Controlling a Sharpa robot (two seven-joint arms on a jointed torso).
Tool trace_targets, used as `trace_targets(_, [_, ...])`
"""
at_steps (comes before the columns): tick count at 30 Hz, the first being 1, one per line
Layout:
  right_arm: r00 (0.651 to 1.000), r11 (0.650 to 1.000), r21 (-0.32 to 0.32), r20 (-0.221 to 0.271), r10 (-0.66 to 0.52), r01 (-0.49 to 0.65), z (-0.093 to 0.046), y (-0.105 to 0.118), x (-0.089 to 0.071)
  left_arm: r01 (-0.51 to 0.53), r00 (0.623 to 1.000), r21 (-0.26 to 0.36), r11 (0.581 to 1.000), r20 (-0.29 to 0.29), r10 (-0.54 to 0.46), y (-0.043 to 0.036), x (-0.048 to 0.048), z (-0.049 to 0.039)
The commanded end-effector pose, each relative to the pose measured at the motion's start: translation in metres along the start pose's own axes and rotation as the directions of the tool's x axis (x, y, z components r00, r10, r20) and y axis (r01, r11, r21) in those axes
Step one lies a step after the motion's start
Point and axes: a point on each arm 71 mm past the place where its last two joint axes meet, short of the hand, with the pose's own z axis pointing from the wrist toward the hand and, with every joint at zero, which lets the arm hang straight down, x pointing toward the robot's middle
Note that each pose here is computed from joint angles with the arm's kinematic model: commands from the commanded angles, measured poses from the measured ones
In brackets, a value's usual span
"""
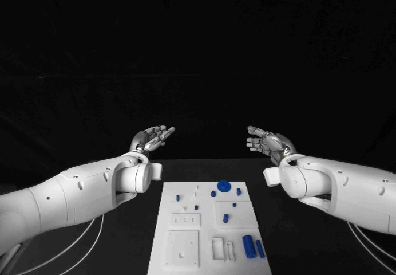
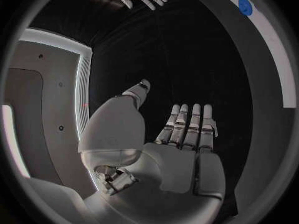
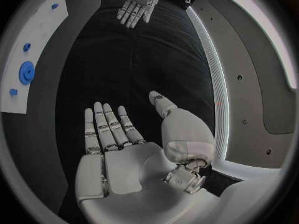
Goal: Assemble the parts on the task board
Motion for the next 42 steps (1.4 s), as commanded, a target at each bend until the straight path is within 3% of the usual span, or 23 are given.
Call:
trace_targets(1, [0.986, 0.994, 0.11, -0.166, 0.019, -0.001, 0.003, -0.002, 0.004, 0.032, 0.995, -0.063, 0.997, -0.089, -0.037, 0.0001, 0.0043, 0.0064])
trace_targets(8, [0.981, 0.99, 0.138, -0.196, 0.006, 0.022, 0.008, 0.003, -0.005, 0.026, 0.995, -0.066, 0.997, -0.093, -0.032, -0.0026, 0.0027, 0.0108])
trace_targets(9, [0.964, 0.973, 0.026, -0.147, -0.221, 0.227, 0.019, 0.008, -0.013, 0.031, 0.995, -0.073, 0.997, -0.096, -0.038, -0.002, -0.0048, 0.0081])
trace_targets(16, [0.898, 0.905, -0.079, -0.119, -0.424, 0.417, 0.024, 0.013, -0.011, 0.015, 0.996, -0.039, 0.999, -0.087, -0.019, -0.0039, -0.0124, 0.0055])
trace_targets(20, [0.8, 0.802, -0.17, -0.098, -0.592, 0.573, 0.027, 0.015, -0.007, 0.001, 0.994, -0.025, 1.0, -0.109, -0.004, -0.0052, -0.0159, 0.0019])
trace_targets(27, [0.571, 0.559, -0.326, -0.07, -0.818, 0.762, 0.028, 0.019, 0.008, -0.038, 0.977, -0.006, 0.999, -0.21, 0.036, -0.0103, -0.0121, -0.0124])
trace_targets(33, [0.372, 0.363, -0.409, -0.059, -0.926, 0.837, 0.025, 0.018, 0.022, -0.015, 0.96, 0.008, 1.0, -0.278, 0.017, -0.0181, -0.008, -0.0247])
trace_targets(37, [0.237, 0.246, -0.418, -0.074, -0.969, 0.875, 0.026, 0.01, 0.031, 0.027, 0.923, 0.006, 1.0, -0.385, -0.022, -0.0242, -0.0045, -0.0367])
trace_targets(42, [0.16, 0.163, -0.433, -0.044, -0.986, 0.887, 0.025, 0.004, 0.039, 0.036, 0.914, 0.013, 0.999, -0.405, -0.028, -0.0309, -0.0035, -0.0421])
